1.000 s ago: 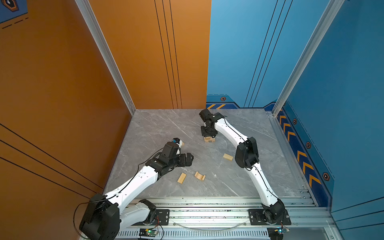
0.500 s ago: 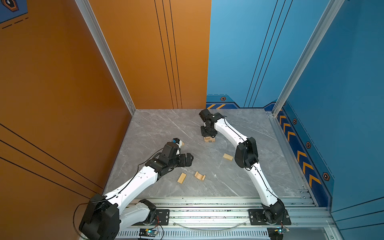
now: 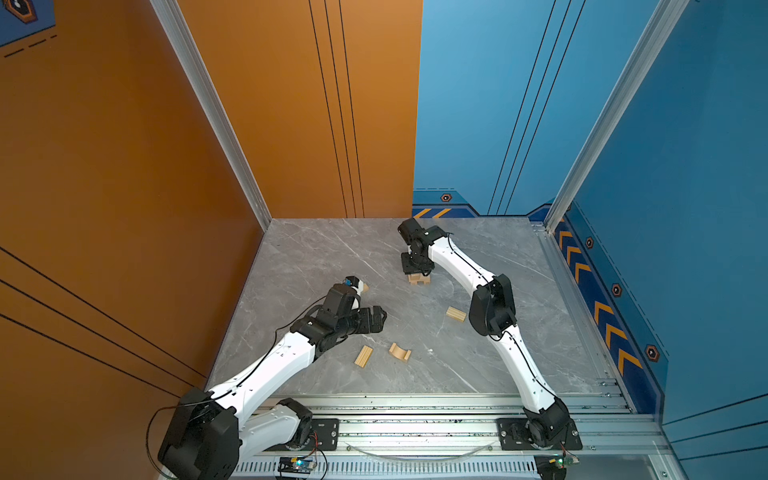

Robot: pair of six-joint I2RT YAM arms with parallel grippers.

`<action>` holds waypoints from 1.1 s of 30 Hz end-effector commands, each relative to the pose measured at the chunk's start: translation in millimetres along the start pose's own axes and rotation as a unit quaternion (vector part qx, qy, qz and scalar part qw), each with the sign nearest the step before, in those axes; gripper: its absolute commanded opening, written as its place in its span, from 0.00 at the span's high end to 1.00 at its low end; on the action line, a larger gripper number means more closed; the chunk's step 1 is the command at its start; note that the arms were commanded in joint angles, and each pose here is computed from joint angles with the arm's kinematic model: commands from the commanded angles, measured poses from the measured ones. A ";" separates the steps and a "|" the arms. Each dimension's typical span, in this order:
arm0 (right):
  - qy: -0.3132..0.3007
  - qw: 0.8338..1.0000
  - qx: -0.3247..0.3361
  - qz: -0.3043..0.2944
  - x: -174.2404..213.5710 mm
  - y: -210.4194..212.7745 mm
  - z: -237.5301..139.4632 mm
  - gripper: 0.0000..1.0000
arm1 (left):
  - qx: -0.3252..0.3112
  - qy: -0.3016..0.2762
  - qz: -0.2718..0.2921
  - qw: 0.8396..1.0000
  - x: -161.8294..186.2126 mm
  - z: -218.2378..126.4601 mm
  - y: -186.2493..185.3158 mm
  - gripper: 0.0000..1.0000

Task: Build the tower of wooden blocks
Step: 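Lower the held arch block onto the top of the structure, then open the right gripper and raise it above the placed arch block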

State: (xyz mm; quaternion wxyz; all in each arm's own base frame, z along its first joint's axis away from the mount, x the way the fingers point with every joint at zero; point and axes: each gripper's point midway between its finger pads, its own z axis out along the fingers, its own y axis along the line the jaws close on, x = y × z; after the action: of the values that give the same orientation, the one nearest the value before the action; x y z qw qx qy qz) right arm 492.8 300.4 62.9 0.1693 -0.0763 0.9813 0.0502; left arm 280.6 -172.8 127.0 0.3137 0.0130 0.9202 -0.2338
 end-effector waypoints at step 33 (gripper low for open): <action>-0.017 0.997 -0.067 0.034 10.0 -3.4 -66.5 0.29 | 0.018 -0.058 0.018 0.998 -12.3 -62.2 -15.6 0.02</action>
State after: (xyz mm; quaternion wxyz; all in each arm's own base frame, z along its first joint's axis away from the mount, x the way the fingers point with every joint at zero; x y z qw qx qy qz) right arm 460.3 285.4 124.5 0.1789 -0.0629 0.9762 0.1049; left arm 256.0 -163.7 177.7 0.3649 0.0220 0.8943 -0.2582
